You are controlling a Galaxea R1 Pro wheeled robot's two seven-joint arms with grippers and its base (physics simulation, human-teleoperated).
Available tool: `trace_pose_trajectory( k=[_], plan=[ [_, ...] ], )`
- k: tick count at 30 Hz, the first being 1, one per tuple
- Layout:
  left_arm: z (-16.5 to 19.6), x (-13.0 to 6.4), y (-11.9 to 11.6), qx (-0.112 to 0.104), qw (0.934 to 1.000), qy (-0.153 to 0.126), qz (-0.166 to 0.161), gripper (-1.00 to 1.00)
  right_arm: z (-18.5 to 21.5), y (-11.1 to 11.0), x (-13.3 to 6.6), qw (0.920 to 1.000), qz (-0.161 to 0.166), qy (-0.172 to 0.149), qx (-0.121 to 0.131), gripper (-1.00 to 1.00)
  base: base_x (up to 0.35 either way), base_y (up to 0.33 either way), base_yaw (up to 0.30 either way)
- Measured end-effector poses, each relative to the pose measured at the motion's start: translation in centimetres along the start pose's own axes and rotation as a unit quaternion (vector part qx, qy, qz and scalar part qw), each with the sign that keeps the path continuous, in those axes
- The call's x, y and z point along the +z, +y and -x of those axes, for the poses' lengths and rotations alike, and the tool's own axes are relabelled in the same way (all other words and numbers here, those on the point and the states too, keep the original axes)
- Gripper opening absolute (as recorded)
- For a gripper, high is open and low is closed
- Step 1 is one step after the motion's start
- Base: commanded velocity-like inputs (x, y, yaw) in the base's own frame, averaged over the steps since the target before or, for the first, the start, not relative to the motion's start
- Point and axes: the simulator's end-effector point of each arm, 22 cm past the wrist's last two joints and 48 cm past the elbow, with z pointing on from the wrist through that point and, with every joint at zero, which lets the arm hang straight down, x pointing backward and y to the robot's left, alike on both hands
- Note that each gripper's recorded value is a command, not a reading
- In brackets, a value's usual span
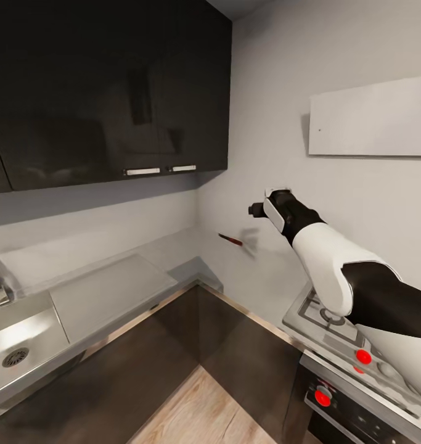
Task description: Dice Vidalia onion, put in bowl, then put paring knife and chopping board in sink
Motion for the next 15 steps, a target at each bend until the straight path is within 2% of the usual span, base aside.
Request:
trace_pose_trajectory(
  k=[5,15],
  plan=[
    [-0.3,-0.1,0.0,0.000,1.0000,0.003,0.000,1.00,0.1,0.0,0.0,1.0000,0.000,-0.006,0.001,1.00,0.144,0.071,0.000],
    [-0.4,-0.1,0.0,0.000,1.0000,0.004,0.000,1.00,-1.2,0.1,0.5,1.0000,0.001,0.003,0.001,1.00,0.272,0.085,0.000]
  ],
)
